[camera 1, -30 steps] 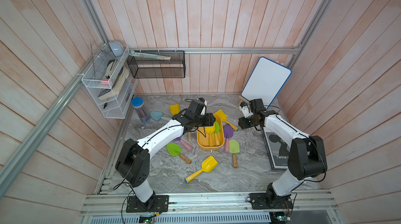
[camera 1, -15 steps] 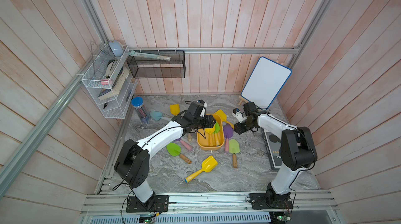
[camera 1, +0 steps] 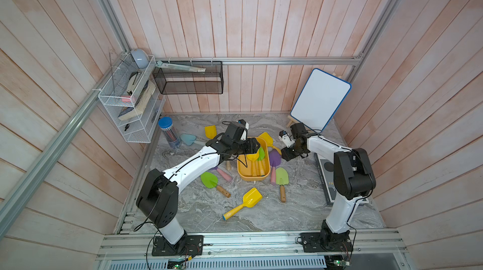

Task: Put the shovel into the storage box
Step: Pick up the shovel from the center of the board.

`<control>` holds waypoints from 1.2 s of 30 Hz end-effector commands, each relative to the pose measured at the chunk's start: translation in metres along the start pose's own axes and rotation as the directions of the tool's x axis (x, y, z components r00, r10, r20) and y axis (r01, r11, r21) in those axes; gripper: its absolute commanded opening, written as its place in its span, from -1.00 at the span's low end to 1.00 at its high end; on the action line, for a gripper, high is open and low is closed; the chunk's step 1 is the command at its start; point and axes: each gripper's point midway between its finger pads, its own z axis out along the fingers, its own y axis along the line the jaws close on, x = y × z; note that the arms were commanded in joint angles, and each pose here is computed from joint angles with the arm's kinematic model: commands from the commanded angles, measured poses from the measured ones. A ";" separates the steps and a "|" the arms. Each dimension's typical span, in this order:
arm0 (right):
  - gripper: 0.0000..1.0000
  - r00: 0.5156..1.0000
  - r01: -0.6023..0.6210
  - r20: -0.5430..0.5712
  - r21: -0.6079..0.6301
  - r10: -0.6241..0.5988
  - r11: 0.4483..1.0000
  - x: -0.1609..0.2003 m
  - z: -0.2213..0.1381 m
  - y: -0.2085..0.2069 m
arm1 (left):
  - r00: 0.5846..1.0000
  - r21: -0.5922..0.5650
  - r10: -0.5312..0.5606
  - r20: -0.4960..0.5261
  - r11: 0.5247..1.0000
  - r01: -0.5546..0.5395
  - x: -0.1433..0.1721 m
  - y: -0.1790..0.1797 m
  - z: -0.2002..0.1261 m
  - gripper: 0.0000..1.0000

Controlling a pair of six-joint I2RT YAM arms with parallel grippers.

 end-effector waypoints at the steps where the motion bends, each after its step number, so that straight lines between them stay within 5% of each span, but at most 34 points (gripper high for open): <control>1: 0.12 1.000 0.010 0.009 0.005 -0.010 1.000 -0.008 0.005 -0.003 | 1.000 0.005 0.004 0.019 1.000 -0.004 -0.004 -0.001 -0.006 0.28; 15: -0.04 1.000 0.009 -0.004 -0.022 -0.009 1.000 -0.015 0.025 -0.002 | 1.000 -0.011 0.003 0.018 1.000 -0.003 -0.005 0.004 -0.006 0.29; 25: -0.62 1.000 -0.002 -0.013 -0.022 0.001 1.000 -0.013 0.027 0.000 | 1.000 -0.014 0.000 0.016 1.000 0.000 -0.004 0.006 -0.006 0.29; 29: -1.00 0.999 -0.034 0.002 0.003 0.034 0.999 -0.013 0.022 -0.004 | 1.000 -0.010 -0.002 0.018 1.000 0.002 -0.003 0.005 -0.006 0.29; 36: -1.00 0.982 -0.144 0.130 0.067 0.134 0.987 -0.024 -0.019 -0.010 | 1.000 0.012 -0.006 0.025 1.000 0.005 -0.001 0.004 -0.005 0.29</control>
